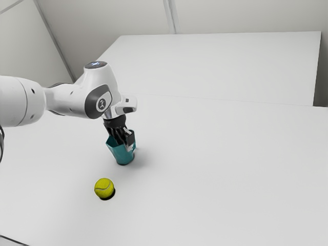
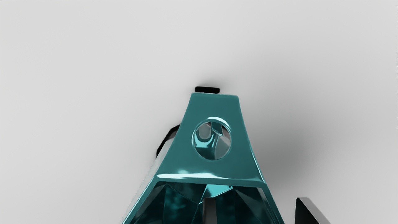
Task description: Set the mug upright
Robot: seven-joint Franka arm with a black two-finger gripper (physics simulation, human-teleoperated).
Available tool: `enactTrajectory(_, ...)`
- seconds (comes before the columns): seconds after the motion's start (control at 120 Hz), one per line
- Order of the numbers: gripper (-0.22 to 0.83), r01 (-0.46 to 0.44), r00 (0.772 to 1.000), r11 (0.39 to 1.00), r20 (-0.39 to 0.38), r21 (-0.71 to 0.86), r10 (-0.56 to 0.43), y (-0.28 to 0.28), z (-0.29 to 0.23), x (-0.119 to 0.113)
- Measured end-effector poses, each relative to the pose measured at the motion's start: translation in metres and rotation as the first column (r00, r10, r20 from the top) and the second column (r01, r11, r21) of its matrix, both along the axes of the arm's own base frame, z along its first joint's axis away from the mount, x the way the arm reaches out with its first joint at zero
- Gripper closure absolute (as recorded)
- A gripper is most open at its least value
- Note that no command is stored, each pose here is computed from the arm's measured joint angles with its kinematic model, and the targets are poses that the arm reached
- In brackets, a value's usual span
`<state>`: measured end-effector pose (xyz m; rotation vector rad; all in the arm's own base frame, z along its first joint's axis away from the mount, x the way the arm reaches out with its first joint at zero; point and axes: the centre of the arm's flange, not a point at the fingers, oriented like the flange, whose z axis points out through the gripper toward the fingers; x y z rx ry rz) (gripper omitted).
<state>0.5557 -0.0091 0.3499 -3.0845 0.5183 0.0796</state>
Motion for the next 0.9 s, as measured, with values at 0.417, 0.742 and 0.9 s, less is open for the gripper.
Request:
enactTrajectory(0.417, 0.21, 0.008, 0.999, 1.000, 0.050, -0.017, -0.007, -0.002, 0.030, -0.001)
enactTrajectory(0.742, 0.05, 0.001, 0.979, 0.999, 0.205, -0.039, 0.007, -0.004, 0.149, 0.029)
enactTrajectory(0.9, 0.03, -0.018, 0.981, 0.999, 0.191, -0.027, 0.023, -0.008, 0.188, 0.065)
